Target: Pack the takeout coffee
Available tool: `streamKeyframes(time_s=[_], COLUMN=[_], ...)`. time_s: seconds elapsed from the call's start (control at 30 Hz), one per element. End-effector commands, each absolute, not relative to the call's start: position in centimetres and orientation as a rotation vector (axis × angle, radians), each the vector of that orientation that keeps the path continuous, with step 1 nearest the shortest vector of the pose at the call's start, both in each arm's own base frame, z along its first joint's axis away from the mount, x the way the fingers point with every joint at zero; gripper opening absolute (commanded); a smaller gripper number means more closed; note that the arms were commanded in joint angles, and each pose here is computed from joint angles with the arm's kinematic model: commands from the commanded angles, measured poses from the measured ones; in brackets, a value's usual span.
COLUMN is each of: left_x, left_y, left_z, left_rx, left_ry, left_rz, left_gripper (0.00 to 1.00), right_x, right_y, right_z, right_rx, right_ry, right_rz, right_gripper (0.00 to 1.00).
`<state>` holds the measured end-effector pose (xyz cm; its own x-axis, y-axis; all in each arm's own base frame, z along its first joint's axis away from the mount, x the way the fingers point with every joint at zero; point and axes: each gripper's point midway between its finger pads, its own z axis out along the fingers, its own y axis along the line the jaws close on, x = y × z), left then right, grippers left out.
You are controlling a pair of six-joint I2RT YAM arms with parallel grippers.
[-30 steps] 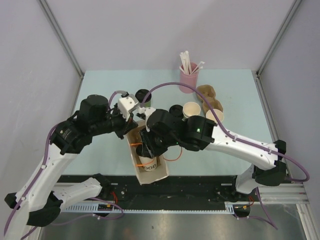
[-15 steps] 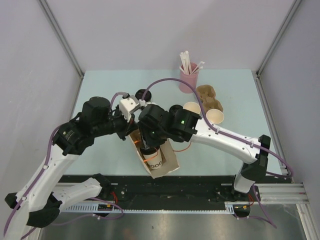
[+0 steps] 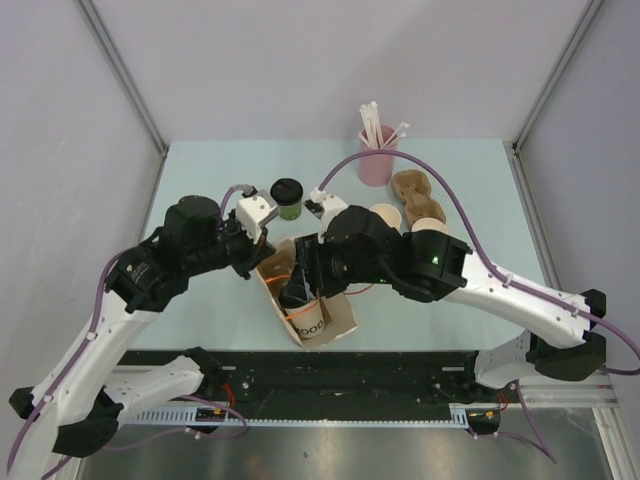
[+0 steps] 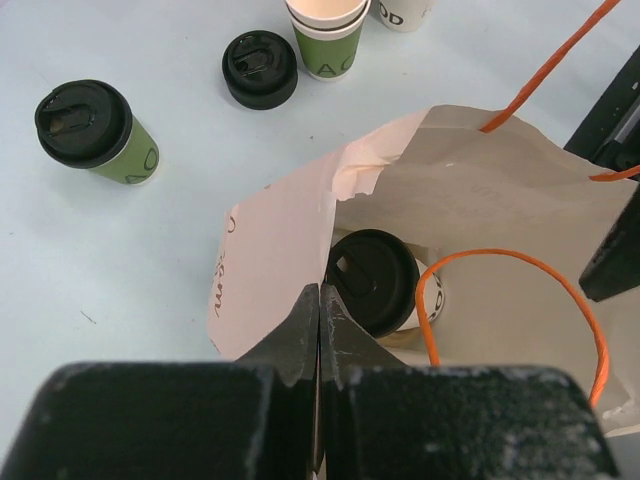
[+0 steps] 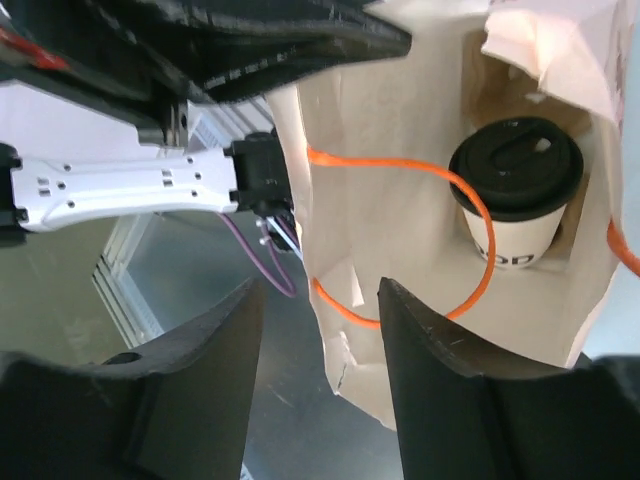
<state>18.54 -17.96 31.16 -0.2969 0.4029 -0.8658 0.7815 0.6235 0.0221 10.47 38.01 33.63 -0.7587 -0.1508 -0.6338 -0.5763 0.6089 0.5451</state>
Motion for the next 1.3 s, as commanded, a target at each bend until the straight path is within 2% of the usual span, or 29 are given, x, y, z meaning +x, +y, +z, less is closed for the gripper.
streamKeyframes(time_s=[0.0, 0.1, 0.27, 0.4, 0.67, 0.83, 0.93, 0.97, 1.03, 1.1, 1.23, 1.27], left_x=[18.6, 18.5, 18.3, 18.4, 18.3, 18.6, 18.4, 18.3, 18.3, 18.2, 17.8, 17.9], left_y=[-18.4, -18.4, -18.7, -18.8, -19.0, -19.2, -19.1, -19.1, -18.9, -18.9, -18.9, -18.8], left_z=[32.4, 32.4, 33.1, 33.3, 33.6, 33.4, 33.1, 33.1, 32.8, 32.5, 32.4, 32.5], left_rx=[0.915, 0.905, 0.891, 0.870, 0.830, 0.819, 0.821, 0.823, 0.834, 0.846, 0.856, 0.853], left_ry=[1.890, 1.897, 1.888, 1.896, 1.915, 1.930, 1.931, 1.926, 1.925, 1.926, 1.919, 1.918], left_rz=[-0.541, -0.546, -0.582, -0.585, -0.620, -0.622, -0.624, -0.623, -0.616, -0.615, -0.626, -0.621], left_gripper=[0.00, 0.00, 0.00, 0.00, 0.00, 0.00, 0.00, 0.00, 0.00, 0.01, 0.00, 0.01], right_x=[13.4, 15.0, 17.0, 16.7, 15.1, 13.8, 13.4, 13.4, 13.3, 13.7, 15.6, 15.8], right_y=[38.6, 38.8, 39.2, 39.5, 38.3, 38.7, 38.6, 38.6, 38.6, 38.9, 38.2, 37.9], right_z=[34.4, 33.6, 32.1, 29.7, 26.4, 25.0, 23.7, 23.1, 22.4, 22.0, 22.2, 22.1], right_rx=[-0.325, -0.256, -0.200, -0.240, -0.385, -0.450, -0.454, -0.459, -0.474, -0.458, -0.297, -0.273], right_ry=[2.285, 2.300, 2.318, 2.366, 2.356, 2.363, 2.403, 2.417, 2.429, 2.443, 2.470, 2.479], right_rz=[1.072, 0.991, 0.858, 0.745, 0.551, 0.541, 0.529, 0.512, 0.495, 0.491, 0.444, 0.425], right_gripper=[0.39, 0.22, 0.10, 0.06, 0.07, 0.13, 0.20, 0.27, 0.32, 0.42, 0.62, 0.64])
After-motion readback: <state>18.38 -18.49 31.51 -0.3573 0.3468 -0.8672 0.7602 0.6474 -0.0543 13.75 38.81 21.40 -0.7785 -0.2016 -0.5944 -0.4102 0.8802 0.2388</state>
